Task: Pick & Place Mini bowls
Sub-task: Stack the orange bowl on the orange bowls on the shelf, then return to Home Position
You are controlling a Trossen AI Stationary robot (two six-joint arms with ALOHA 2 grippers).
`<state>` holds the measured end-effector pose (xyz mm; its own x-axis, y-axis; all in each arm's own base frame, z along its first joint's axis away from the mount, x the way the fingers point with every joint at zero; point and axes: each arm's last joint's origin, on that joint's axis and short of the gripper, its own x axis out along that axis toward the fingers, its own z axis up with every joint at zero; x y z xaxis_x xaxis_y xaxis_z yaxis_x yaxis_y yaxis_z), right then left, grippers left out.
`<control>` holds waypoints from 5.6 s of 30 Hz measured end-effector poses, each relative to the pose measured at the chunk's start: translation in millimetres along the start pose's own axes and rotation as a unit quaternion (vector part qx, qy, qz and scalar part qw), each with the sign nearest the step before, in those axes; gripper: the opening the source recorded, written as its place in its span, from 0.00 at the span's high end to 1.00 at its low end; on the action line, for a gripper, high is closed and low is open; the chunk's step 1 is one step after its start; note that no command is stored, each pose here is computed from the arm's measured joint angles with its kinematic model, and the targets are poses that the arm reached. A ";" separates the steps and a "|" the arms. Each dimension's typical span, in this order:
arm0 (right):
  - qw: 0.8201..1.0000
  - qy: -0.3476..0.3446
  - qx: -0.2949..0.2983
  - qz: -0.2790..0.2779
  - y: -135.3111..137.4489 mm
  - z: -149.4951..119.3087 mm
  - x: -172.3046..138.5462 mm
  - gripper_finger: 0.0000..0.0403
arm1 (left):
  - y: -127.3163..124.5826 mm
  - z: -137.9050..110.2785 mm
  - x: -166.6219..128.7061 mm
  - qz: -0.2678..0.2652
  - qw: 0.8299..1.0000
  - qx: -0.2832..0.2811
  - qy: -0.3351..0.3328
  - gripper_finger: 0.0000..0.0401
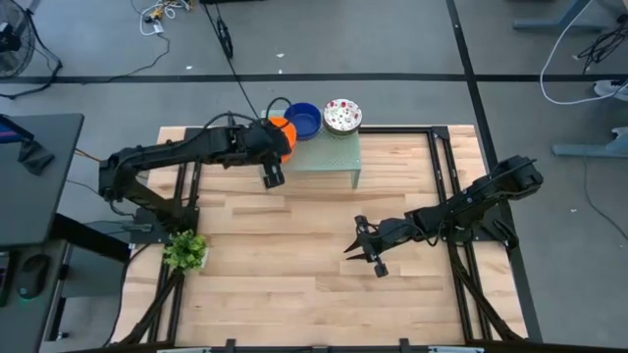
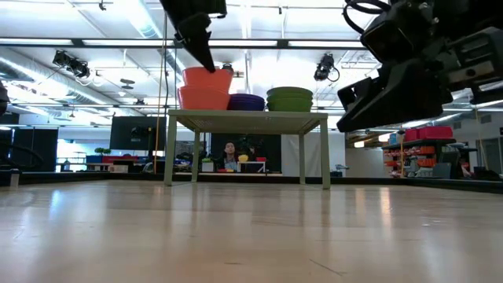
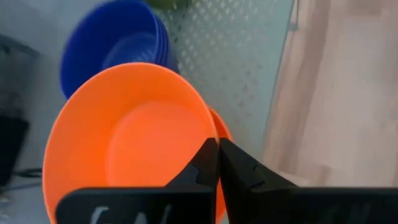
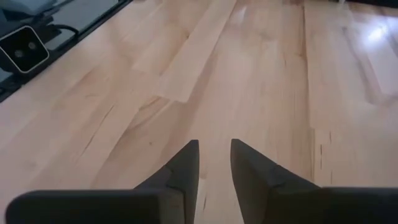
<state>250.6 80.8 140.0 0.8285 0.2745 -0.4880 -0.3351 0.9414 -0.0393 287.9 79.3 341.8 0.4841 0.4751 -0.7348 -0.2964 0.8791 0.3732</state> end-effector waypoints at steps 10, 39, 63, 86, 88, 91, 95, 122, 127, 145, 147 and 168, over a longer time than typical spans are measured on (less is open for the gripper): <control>1.000 0.000 0.002 0.000 0.0 -0.1 0.0 0.77 | 10.7 -5.7 9.6 -0.031 0.998 -0.059 0.016 0.96; 1.000 0.000 0.002 0.000 0.1 -0.1 0.0 0.77 | 13.0 -5.1 10.4 -0.028 0.997 -0.074 0.012 0.71; 1.000 0.003 0.003 0.000 0.0 -0.6 0.0 0.77 | 1.0 -0.4 15.5 -0.079 0.995 -0.063 0.004 0.95; 1.000 0.006 0.005 0.000 0.1 -1.1 0.0 0.77 | 9.2 3.5 34.0 -0.032 0.993 -0.114 0.004 0.98; 1.000 0.007 0.005 0.000 0.1 -1.4 0.0 0.77 | 9.2 3.6 34.2 -0.032 0.993 -0.114 0.004 0.98; 1.000 0.008 0.005 0.000 0.1 -1.5 0.0 0.77 | 8.6 3.8 28.2 -0.028 0.993 -0.112 -0.003 0.99; 1.000 0.011 0.005 0.000 0.1 -2.0 0.0 0.77 | 8.8 3.5 1.7 -0.030 0.993 -0.111 -0.036 0.98; 1.000 0.019 0.004 0.001 0.2 -3.7 -0.1 0.77 | -75.3 -173.5 -38.2 -0.240 0.869 -0.116 -0.418 0.97; 1.000 0.019 0.004 0.001 0.2 -3.7 -0.1 0.77 | -71.6 -199.5 -47.0 -0.252 0.836 -0.126 -0.470 0.98; 1.000 0.019 0.010 -0.010 -5.8 -4.0 -0.2 0.77 | -82.2 -249.6 -16.1 -0.259 0.807 -0.143 -0.510 0.98; 1.000 0.019 0.010 -0.009 -5.7 -4.0 -0.2 0.77 | -82.7 -249.9 -15.4 -0.260 0.810 -0.142 -0.507 0.98; 0.998 -0.020 0.054 -0.009 -6.5 6.2 -4.5 0.77 | -88.8 -257.8 -3.6 -0.251 0.853 -0.097 -0.448 0.94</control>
<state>251.8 74.6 147.8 0.8526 0.2622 -0.4520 -0.2707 0.9615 0.0471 100.2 -10.1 165.3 0.9989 -0.0446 -0.0145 0.0442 0.9987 -0.0257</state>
